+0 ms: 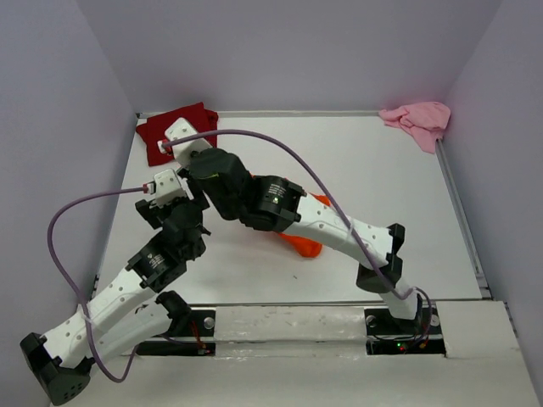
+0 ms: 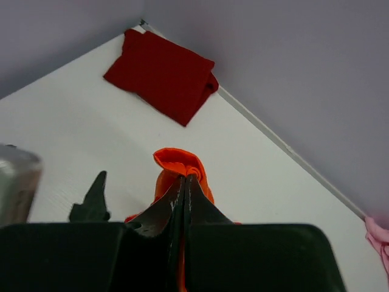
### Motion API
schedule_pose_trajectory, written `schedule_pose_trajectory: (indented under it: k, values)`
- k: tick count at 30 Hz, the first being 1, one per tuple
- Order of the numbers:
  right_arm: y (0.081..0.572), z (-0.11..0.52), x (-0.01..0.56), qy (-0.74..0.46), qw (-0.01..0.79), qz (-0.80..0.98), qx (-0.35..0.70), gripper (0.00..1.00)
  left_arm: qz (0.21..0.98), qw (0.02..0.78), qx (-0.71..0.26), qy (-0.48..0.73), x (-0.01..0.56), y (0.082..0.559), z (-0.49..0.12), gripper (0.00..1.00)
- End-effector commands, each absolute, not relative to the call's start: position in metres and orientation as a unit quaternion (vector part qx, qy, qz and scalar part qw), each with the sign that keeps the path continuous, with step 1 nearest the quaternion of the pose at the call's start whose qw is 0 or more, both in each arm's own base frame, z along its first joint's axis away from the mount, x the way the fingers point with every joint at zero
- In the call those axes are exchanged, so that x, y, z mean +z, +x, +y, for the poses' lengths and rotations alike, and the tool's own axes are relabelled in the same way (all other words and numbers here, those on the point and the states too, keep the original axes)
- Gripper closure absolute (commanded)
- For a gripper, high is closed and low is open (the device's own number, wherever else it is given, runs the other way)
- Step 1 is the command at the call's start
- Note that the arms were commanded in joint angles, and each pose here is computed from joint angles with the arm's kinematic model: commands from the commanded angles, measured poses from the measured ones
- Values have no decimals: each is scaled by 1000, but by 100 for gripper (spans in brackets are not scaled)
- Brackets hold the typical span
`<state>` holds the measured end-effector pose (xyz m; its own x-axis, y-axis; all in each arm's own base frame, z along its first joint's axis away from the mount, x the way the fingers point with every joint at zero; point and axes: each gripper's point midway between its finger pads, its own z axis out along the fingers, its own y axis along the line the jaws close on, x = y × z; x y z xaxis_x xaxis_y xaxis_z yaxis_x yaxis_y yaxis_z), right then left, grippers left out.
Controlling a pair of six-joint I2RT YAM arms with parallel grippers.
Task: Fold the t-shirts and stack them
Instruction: Flatten the tshirt out
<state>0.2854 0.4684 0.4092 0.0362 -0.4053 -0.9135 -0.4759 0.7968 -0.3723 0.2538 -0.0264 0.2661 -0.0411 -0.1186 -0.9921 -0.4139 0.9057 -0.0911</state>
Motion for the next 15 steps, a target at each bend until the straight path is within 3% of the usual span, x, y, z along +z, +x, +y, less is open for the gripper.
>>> schedule_pose_trajectory:
  k: [1,11,15]
  values:
    - [262,407,542,-223,733,636,90,100,687,677,118,-238,280,251,-14,1]
    - [242,229,629,-59,791,609,2,100,700,672,104,-217,276,260,-25,1]
    - [243,168,620,-31,783,615,-86,100,703,673,95,-210,275,262,-29,1]
